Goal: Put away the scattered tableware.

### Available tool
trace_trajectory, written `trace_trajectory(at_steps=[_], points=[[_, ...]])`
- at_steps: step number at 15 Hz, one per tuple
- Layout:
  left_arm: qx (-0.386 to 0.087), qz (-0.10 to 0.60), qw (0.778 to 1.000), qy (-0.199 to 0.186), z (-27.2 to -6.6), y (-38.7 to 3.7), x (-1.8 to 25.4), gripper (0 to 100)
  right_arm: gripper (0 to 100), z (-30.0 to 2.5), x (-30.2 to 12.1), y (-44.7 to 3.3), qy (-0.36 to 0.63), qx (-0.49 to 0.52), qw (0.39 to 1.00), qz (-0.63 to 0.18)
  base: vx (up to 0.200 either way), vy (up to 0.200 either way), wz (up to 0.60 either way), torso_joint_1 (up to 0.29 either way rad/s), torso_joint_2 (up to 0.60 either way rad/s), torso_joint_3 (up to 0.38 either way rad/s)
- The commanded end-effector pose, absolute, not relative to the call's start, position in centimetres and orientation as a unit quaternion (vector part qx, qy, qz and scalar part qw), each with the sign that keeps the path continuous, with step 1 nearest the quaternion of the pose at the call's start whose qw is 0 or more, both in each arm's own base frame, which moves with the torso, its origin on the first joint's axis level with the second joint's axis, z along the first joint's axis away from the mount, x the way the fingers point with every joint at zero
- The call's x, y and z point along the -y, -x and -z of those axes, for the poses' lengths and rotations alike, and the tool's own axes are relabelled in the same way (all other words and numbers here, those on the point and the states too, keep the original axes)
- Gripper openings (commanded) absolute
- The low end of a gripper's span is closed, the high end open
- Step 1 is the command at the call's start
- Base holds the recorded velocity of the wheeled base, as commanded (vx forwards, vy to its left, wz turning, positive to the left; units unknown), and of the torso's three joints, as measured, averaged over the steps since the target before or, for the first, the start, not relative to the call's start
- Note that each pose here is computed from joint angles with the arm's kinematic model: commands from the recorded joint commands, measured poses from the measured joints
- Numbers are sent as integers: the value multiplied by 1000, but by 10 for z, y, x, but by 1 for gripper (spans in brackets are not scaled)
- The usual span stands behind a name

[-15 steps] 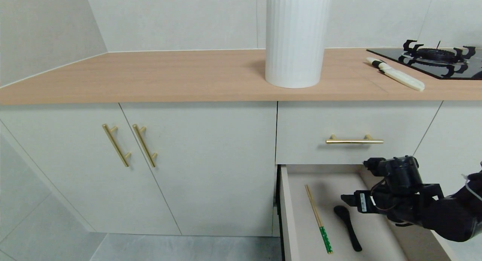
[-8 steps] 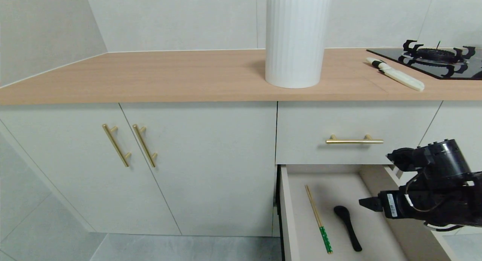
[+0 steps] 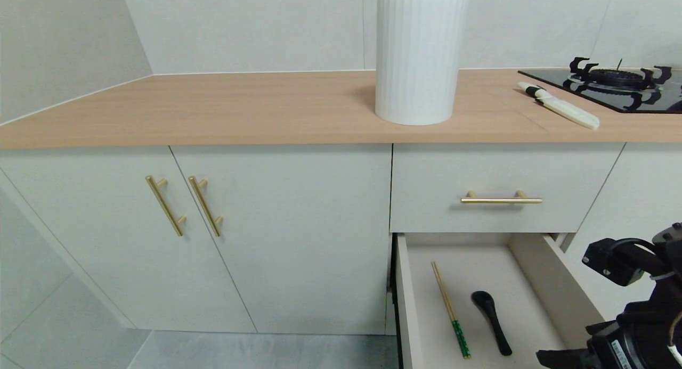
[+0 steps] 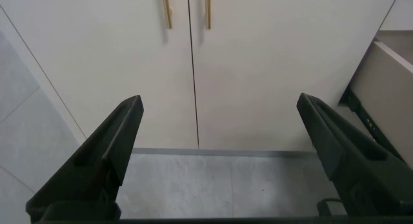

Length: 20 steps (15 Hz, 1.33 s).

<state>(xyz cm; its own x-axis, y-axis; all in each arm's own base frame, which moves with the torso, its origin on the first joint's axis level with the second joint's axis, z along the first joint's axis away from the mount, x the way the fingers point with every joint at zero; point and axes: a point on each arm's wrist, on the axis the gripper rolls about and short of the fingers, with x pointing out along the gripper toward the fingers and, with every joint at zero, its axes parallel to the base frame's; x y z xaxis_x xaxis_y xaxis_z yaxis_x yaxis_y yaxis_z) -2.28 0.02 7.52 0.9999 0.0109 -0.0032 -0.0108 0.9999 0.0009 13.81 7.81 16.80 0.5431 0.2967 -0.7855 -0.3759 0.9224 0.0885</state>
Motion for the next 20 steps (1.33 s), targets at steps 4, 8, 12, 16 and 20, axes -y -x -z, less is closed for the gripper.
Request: trace_trajectory(at_steps=[4,8,12,16,20], points=[[-2,-5,1000,1,-75,23,0,100,100,-169,-78,-132,50,-431,878,-202,0,0,0,0,0,0],[-2,-5,1000,1,-75,23,0,100,100,-165,-77,-130,72,-438,871,-209,-200,0,0,0,0,4],[-2,-5,1000,1,-75,23,0,100,100,-161,-79,-128,83,-448,863,-218,-200,0,0,5,-1,10],[-2,-5,1000,1,-75,23,0,100,100,-145,-86,-129,100,-485,838,-228,0,0,0,0,0,0],[-2,-5,1000,1,-75,23,0,100,100,-127,-97,-137,121,-526,811,-228,0,0,0,0,0,0]])
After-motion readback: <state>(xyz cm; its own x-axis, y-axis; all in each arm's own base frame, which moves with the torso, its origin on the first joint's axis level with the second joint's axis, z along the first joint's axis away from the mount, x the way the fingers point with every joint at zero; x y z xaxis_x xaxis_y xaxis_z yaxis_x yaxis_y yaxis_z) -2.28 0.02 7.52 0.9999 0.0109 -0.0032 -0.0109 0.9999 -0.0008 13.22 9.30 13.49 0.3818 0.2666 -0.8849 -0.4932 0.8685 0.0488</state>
